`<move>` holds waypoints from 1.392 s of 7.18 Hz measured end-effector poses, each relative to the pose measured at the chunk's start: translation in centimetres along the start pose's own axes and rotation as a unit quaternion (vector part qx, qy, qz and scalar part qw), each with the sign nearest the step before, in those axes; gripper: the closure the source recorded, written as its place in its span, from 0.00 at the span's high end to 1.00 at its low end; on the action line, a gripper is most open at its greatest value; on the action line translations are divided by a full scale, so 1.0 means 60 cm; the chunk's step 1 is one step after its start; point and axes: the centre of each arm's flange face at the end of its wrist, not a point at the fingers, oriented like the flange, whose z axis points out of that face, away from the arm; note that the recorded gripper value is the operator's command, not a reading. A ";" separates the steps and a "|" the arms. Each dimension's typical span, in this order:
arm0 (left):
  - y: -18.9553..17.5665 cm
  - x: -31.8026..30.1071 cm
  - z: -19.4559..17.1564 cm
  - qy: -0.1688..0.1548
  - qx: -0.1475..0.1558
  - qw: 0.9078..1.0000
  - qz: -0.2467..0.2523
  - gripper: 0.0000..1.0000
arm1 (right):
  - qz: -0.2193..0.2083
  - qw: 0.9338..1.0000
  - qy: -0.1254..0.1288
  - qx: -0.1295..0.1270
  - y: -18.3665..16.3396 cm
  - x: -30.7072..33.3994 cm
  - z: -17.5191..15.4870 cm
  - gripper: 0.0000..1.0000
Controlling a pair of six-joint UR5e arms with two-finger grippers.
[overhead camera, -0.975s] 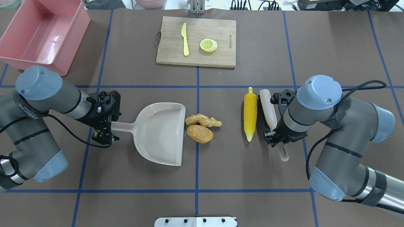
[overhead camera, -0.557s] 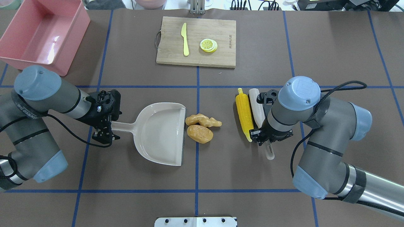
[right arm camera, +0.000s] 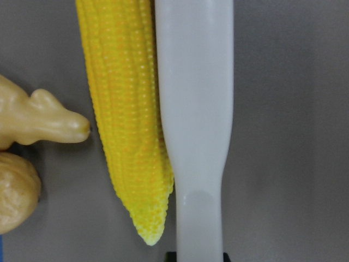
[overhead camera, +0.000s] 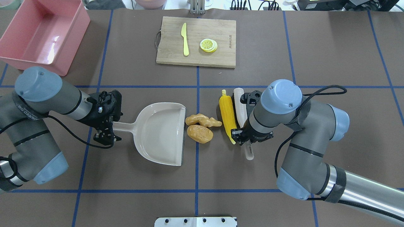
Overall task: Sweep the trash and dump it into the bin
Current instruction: 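Move the brush with the right gripper behind the corn and ginger, then sweep the corn, ginger and potato into the dustpan with the right gripper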
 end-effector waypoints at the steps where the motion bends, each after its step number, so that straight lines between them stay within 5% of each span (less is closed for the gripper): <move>1: 0.001 0.001 0.000 0.000 0.000 1.000 0.000 0.95 | 0.007 1.000 -0.012 0.001 0.010 -0.021 -0.001 0.00; 10: 0.003 0.009 -0.007 -0.003 0.018 1.000 0.011 0.95 | 0.022 0.992 -0.114 0.038 0.105 -0.166 0.029 0.00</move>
